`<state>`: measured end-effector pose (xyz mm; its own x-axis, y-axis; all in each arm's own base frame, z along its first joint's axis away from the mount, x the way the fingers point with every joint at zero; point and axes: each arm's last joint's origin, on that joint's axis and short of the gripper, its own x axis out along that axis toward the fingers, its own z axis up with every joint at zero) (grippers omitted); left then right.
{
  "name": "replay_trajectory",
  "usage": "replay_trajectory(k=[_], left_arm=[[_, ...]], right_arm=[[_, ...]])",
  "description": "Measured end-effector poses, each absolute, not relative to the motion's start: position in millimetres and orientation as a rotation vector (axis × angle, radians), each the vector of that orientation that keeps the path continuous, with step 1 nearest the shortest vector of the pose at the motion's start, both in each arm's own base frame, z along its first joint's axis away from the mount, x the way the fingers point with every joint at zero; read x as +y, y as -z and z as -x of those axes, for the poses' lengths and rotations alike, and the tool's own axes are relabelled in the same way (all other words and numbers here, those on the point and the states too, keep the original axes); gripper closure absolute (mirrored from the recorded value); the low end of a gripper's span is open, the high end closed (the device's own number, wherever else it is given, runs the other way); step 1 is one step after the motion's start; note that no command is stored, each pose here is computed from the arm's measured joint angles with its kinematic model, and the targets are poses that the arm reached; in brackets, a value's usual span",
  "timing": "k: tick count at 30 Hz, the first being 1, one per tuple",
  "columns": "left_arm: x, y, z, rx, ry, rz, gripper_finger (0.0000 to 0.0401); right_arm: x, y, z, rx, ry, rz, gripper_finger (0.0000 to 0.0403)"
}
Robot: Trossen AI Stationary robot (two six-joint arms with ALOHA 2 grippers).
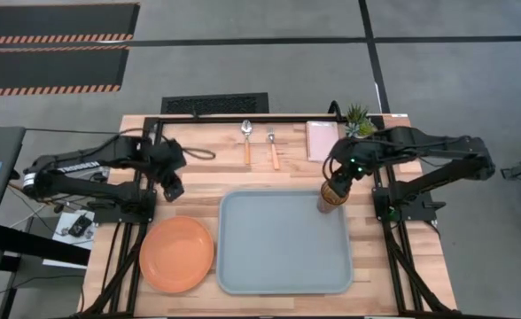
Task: Pick and place plate/cup/fork/spoon on tray
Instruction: Put the orange plate on top of the gray serving tray
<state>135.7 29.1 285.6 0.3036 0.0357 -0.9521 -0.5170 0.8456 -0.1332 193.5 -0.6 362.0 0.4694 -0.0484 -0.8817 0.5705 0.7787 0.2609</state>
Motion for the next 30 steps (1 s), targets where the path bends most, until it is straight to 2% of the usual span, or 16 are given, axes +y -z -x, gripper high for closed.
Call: replay_trajectory(k=[4,11,23,30], left_arm=[[21,-251,-136,1.302,-0.362,0.466,0.0204],[15,-204,-136,1.332,-0.331,0.572,0.0204],[-2,-167,-128,1.394,-0.231,0.557,0.0204],[-5,-156,-125,1.374,-0.352,0.551,0.0204]], right_arm=[[7,-366,-193,1.017,0.365,-0.564,0.0134],[15,-366,-193,1.028,0.334,-0.546,0.0134],[15,-366,-193,1.028,0.333,-0.544,0.0134],[15,-366,-193,1.028,0.331,-0.542,0.0134]])
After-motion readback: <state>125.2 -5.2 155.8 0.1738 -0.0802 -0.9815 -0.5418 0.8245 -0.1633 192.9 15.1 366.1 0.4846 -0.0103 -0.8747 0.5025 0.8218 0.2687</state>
